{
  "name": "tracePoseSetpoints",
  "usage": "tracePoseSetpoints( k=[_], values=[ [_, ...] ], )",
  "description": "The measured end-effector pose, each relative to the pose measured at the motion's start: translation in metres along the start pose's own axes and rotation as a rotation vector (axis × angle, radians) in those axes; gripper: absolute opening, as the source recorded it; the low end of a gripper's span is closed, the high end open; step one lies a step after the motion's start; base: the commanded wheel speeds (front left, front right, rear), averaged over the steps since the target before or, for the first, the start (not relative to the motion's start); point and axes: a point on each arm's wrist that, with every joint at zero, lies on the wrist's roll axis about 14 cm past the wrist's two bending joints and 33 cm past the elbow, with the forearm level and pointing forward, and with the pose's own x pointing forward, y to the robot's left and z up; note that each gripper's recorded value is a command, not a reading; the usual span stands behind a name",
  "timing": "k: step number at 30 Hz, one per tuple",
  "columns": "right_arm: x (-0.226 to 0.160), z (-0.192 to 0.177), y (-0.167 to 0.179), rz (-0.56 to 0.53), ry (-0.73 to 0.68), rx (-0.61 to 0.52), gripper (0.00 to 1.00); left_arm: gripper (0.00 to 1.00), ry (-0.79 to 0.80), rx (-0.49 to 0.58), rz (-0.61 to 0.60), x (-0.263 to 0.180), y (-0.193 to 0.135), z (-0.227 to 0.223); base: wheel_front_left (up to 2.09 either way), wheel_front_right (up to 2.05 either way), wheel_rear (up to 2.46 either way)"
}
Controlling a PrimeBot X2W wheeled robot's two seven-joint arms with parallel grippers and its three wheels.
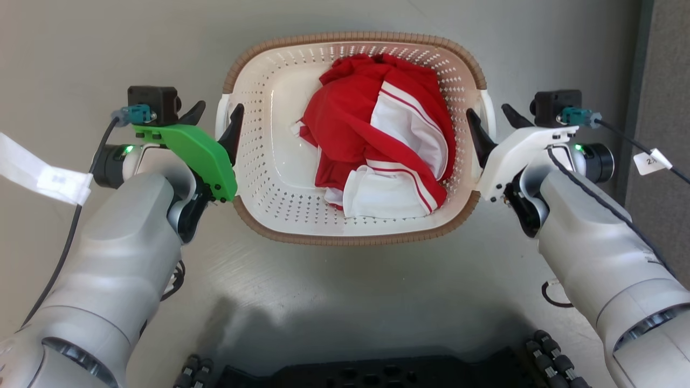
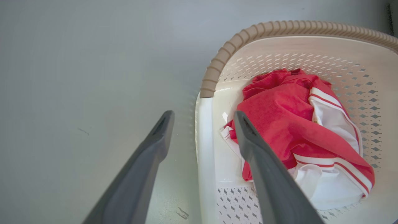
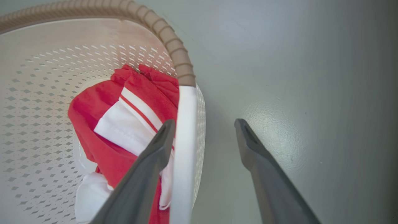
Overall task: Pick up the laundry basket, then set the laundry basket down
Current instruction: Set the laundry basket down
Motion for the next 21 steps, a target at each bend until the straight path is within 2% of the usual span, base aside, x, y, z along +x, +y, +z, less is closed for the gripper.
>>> tracePoseSetpoints(
  k=[10,21],
  values=[
    [-0.02,0.018,0.009,0.01,-0.053,-0.033,1.0,1.0,-0.041,0.052,0.014,-0.026,0.002,0.007,0.0,0.0,0.0],
    [-0.058,0.04,0.017,-0.004,-0.145,-0.019,1.0,1.0,-0.111,0.103,0.009,-0.057,-0.011,0.028,0.0,0.0,0.0]
  ],
)
